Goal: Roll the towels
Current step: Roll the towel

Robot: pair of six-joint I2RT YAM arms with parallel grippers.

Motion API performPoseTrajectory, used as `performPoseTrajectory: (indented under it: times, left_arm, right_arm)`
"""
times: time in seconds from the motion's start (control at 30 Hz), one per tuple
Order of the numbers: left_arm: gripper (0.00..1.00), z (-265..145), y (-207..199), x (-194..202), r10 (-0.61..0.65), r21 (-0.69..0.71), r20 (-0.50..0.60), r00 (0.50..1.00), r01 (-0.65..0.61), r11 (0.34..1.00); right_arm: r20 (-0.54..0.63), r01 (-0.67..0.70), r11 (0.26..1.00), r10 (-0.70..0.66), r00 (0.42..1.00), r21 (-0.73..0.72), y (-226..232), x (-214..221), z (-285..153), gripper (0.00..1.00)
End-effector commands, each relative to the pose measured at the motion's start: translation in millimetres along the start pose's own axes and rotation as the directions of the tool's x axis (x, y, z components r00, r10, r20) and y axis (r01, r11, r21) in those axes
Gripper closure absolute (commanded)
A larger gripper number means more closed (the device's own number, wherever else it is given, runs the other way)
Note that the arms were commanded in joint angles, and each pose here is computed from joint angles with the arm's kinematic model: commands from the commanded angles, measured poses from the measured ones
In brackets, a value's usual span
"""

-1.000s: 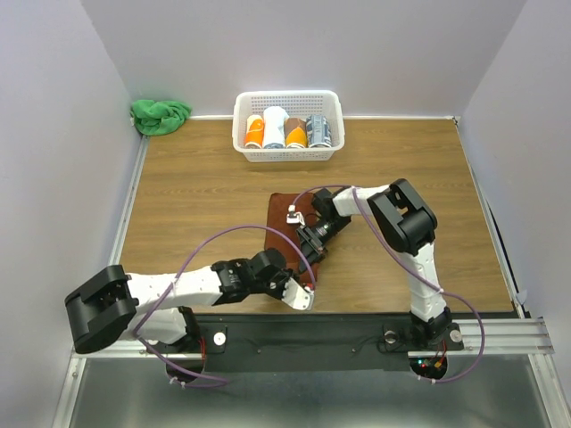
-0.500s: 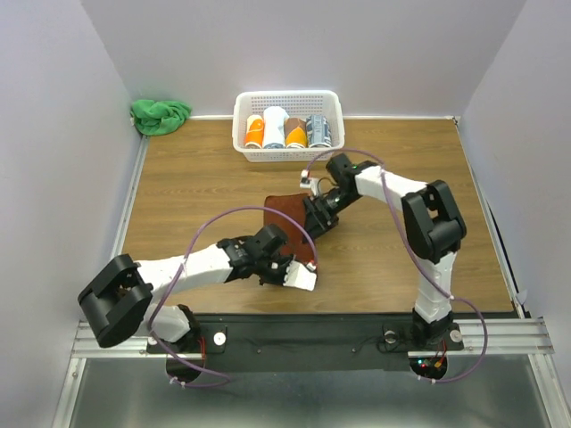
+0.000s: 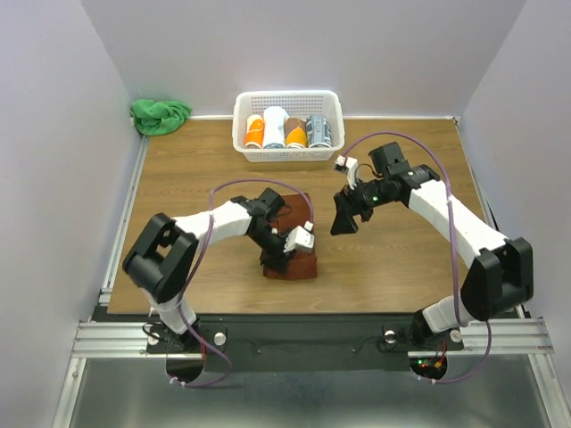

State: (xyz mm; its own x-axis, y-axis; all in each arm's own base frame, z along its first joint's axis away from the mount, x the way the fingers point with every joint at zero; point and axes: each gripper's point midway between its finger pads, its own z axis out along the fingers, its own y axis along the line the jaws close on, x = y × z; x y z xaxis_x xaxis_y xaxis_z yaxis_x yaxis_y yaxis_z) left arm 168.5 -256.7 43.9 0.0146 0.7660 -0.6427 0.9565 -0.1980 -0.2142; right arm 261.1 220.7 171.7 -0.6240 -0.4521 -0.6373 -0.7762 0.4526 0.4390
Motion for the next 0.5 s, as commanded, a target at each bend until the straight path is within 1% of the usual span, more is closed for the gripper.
performPoseTrajectory:
  times: [0.0,0.07,0.17,0.2,0.23,0.3,0.33,0.4,0.43,0.47]
  left_arm:
    - [1.0,-0.2,-23.9,37.5,-0.202,0.183,-0.1,0.974,0.218,0.959]
    - [1.0,-3.2,-8.6,38.4,-0.263,0.191,-0.071,0.962,0.272,0.943]
    - [1.0,-4.2,0.6,47.5,-0.33,0.219,-0.085,0.94,0.34,0.914]
    - [1.0,-7.2,5.8,44.4,-0.337,0.224,-0.086,0.938,0.348,0.91]
    - [1.0,-4.0,8.4,49.3,-0.353,0.237,-0.1,0.93,0.366,0.9]
    - [1.0,-5.8,18.8,48.5,-0.365,0.232,-0.096,0.926,0.377,0.897]
    - [1.0,-5.5,19.6,49.7,-0.375,0.238,-0.101,0.922,0.388,0.891]
    - [1.0,-5.1,28.6,51.9,-0.392,0.233,-0.103,0.914,0.405,0.884]
    - [1.0,-5.1,30.4,52.7,-0.4,0.233,-0.107,0.91,0.414,0.88]
    - [1.0,-3.6,33.9,54.0,-0.408,0.236,-0.106,0.907,0.422,0.876]
  right_arm:
    - [0.04,0.134,0.988,-0.137,0.99,0.074,8.6,1.6,-20.4,0.09]
    - [0.047,0.16,0.983,-0.164,0.985,0.089,13.2,5.6,-25.1,0.12]
    - [0.046,0.211,0.973,-0.216,0.975,0.097,22.9,6.2,-25.4,0.16]
    - [0.026,0.243,0.965,-0.246,0.969,0.102,26.8,8.2,-18.0,0.17]
    - [0.013,0.26,0.96,-0.263,0.965,0.108,28.1,9.6,-12.6,0.18]
    - [-0.032,0.304,0.94,-0.302,0.953,0.157,24.6,14.4,-0.5,0.19]
    - [-0.036,0.367,0.917,-0.366,0.93,0.156,36.0,9.4,12.7,0.19]
    - [-0.079,0.422,0.883,-0.415,0.907,0.206,33.1,11.1,26.9,0.2]
    - [-0.07,0.472,0.858,-0.468,0.881,0.201,44.0,6.2,40.0,0.2]
    - [-0.095,0.498,0.838,-0.489,0.867,0.225,40.7,6.7,48.4,0.2]
